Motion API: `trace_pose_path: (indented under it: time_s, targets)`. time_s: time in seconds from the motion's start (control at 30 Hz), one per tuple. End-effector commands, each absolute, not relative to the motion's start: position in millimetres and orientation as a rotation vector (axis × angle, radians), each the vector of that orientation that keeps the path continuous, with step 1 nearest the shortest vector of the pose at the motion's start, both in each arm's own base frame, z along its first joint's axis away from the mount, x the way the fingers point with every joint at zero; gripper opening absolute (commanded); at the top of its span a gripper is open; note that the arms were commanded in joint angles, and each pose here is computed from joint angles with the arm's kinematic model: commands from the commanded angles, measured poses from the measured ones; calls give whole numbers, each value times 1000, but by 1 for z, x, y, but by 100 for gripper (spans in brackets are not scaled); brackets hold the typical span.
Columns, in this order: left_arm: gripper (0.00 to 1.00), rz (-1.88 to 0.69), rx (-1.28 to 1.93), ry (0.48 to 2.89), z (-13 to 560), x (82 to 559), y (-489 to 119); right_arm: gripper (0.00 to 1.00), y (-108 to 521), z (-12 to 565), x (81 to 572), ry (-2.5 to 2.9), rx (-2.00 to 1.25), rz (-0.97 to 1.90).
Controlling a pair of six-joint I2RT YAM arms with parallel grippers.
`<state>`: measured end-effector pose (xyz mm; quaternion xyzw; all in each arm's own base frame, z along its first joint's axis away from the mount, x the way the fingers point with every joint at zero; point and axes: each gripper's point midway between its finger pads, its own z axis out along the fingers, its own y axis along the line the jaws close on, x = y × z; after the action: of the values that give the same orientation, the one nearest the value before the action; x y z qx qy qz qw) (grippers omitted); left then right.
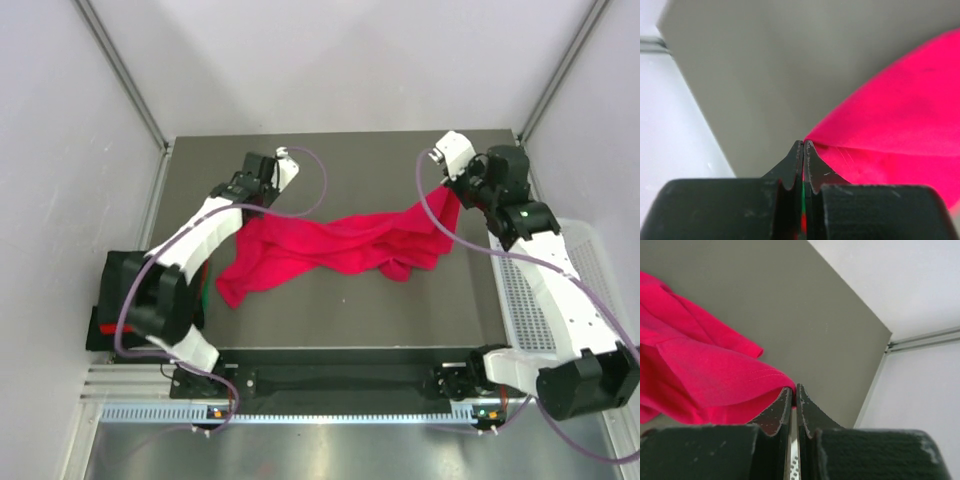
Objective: Fold and stack the t-shirts
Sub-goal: Flatten the tshirt out
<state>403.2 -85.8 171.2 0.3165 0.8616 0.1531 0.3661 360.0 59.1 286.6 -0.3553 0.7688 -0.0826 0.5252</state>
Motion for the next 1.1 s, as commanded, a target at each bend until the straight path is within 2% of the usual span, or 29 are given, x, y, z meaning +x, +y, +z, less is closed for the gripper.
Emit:
trace_pose_path:
  time_s: [0.0, 0.1, 0.13, 0.17, 0.27, 0.33, 0.4, 0.5, 0.67, 0.8, 1.07]
  targets:
    - [0, 414, 589, 2131, 189, 494, -67, 0, 57, 312, 397, 1768, -781, -228]
    - [1, 464, 397, 2139, 197, 541, -45, 0, 60, 302, 423, 1803, -769, -222]
    - [12, 499, 356, 2145, 198, 544, -39, 0, 61, 306, 428, 1802, -751, -214]
    - [18, 497, 332, 2137, 200, 545, -39, 0, 62, 297, 435, 1824, -759, -207]
    - [40, 464, 305, 2143, 194, 529, -38, 0, 65, 285, 437, 1852, -766, -185]
    - [44, 416, 338, 2207, 174, 503, -38, 0, 66, 278, 435, 1855, -769, -173]
    - [53, 310, 350, 2301, 149, 481, -42, 0, 67, 275, 434, 1849, -765, -166]
    - [51, 158, 367, 2437, 117, 466, -48, 0, 70, 263, 432, 1867, -769, -144]
    - [44, 146, 345, 2520, 87, 476, -45, 0, 76, 250, 433, 1892, -767, -102]
    - [29, 130, 341, 2571, 68, 487, -46, 0, 80, 246, 431, 1897, -778, -94]
    - [29, 108, 336, 2623, 45, 486, -49, 0, 79, 238, 429, 1908, -803, -102]
